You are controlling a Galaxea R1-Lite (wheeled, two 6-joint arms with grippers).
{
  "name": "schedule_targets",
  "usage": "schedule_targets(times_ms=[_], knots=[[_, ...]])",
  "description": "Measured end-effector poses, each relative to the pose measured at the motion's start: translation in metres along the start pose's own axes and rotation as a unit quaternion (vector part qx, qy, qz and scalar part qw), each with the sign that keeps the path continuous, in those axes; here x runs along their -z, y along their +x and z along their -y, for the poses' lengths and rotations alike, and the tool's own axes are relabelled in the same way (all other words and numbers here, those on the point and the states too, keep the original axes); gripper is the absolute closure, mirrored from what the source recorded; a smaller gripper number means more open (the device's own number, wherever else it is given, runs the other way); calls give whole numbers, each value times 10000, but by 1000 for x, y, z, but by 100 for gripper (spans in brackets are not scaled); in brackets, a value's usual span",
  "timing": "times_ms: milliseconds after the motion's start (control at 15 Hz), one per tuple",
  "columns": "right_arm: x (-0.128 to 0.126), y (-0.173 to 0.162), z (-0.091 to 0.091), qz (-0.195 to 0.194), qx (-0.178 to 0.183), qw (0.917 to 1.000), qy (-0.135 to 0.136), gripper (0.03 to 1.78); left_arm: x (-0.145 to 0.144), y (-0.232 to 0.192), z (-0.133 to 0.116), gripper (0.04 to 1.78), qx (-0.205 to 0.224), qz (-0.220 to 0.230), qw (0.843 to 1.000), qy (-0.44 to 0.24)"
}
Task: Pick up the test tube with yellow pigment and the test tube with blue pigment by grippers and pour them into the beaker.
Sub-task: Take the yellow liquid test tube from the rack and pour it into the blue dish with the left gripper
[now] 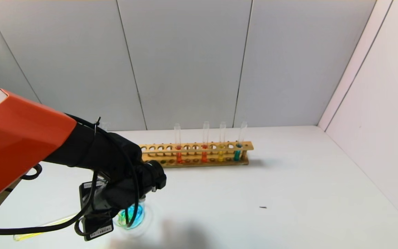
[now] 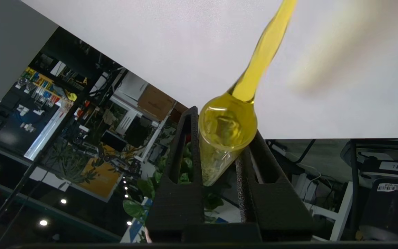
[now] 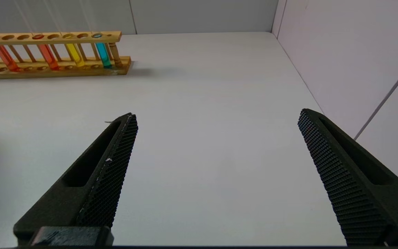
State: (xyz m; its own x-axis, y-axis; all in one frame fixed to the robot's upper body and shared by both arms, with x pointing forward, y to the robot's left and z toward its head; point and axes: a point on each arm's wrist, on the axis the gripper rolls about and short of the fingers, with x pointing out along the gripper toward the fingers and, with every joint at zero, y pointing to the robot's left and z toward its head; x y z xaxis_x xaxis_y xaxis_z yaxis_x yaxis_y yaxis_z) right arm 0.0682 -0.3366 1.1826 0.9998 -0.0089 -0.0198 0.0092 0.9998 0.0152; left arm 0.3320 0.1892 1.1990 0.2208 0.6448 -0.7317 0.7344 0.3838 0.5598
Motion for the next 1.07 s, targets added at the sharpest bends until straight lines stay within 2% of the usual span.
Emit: schedule_targets(times_ms=[1067], knots=[[0, 0, 0, 0, 2, 10000, 0, 11, -25, -5, 6, 150, -10, -257, 9985, 478]])
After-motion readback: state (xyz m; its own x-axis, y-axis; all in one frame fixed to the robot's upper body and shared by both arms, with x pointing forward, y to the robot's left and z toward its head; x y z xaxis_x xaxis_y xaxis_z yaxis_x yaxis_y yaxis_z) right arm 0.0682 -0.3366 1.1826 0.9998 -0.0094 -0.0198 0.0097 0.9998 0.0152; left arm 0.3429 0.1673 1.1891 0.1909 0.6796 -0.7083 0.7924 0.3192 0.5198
